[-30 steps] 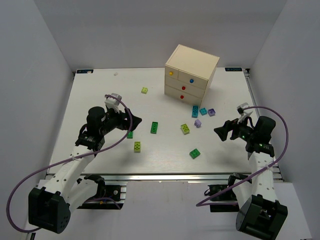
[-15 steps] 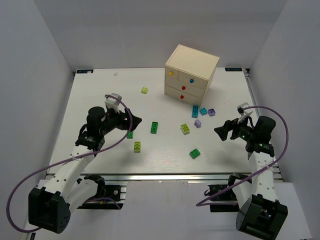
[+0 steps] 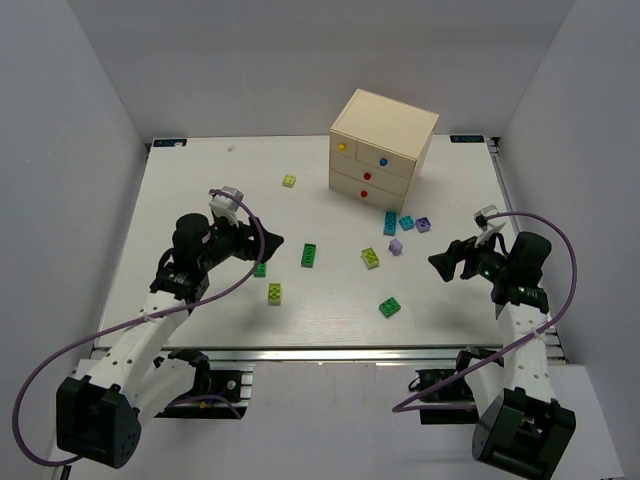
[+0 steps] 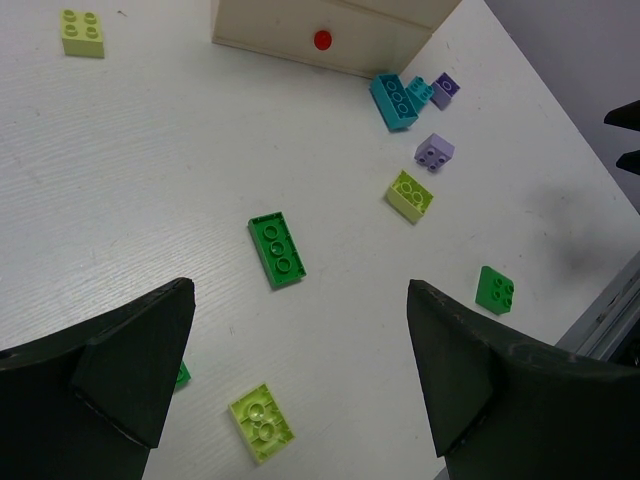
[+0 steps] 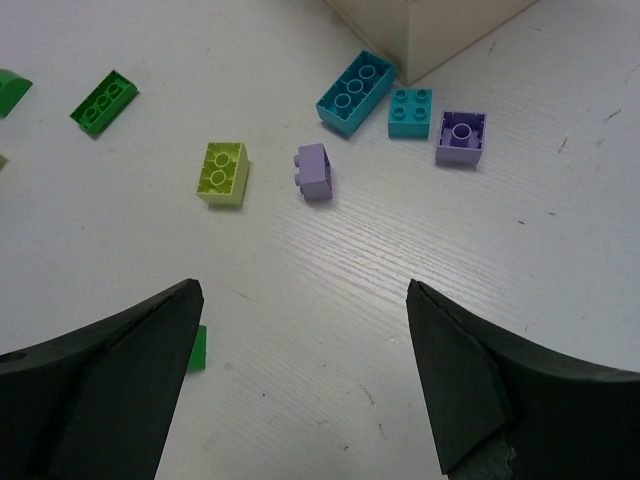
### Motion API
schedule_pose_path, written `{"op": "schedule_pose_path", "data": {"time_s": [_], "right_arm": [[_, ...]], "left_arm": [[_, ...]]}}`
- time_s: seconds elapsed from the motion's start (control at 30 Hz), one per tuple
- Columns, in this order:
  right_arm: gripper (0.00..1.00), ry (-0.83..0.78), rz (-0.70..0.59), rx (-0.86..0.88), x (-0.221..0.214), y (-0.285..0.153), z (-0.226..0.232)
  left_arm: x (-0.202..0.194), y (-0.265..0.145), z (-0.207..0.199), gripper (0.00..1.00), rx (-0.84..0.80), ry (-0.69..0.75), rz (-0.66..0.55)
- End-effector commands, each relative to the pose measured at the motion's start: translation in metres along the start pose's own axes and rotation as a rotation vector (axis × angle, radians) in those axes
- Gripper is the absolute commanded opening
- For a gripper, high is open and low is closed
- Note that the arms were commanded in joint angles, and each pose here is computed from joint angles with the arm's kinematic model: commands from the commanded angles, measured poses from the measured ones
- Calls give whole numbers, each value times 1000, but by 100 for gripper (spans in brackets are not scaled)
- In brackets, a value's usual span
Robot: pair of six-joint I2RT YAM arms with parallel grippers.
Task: Sort the legos into containers by color
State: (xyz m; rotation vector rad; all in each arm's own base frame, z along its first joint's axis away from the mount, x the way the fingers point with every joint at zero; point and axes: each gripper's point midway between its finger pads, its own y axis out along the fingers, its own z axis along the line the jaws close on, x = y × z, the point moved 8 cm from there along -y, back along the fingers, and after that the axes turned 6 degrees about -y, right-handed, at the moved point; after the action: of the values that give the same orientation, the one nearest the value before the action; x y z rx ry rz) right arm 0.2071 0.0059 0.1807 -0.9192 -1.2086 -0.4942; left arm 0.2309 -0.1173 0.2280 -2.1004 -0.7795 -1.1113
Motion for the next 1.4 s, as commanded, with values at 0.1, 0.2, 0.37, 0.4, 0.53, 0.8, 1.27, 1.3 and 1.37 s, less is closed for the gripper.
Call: {"op": "schedule_pose_path", "data": {"time_s": [0.1, 0.2, 0.37, 0.4, 0.53, 0.8, 1.27, 1.3, 1.37], "right_arm": [[88, -23, -20, -6, 5, 0, -2], [88, -24, -21, -8, 5, 0, -3], [88, -22, -17, -7, 4, 0, -2], [88, -22, -18, -7, 5, 0, -2], [88, -23, -18, -9, 5, 0, -3], [88, -22, -17, -7, 4, 0, -2], [88, -19, -13, -7, 4, 0, -2], [88, -20, -14, -7, 4, 0, -3], [88, -17, -12, -8, 3, 0, -3]], "left_arm": [[4, -4, -6, 96, -32, 27, -24], [4, -4, -6, 96, -35, 28, -22], [4, -4, -6, 96, -36, 28, -22], [4, -4, -6, 96, -36, 26, -22], [4, -4, -6, 96, -35, 29, -23], [4, -4, -7, 96, -40, 29, -23], [3, -4, -7, 97, -43, 28, -19], [3, -4, -6, 97, -43, 31, -19], [3, -4, -7, 97, -46, 30, -18]]}}
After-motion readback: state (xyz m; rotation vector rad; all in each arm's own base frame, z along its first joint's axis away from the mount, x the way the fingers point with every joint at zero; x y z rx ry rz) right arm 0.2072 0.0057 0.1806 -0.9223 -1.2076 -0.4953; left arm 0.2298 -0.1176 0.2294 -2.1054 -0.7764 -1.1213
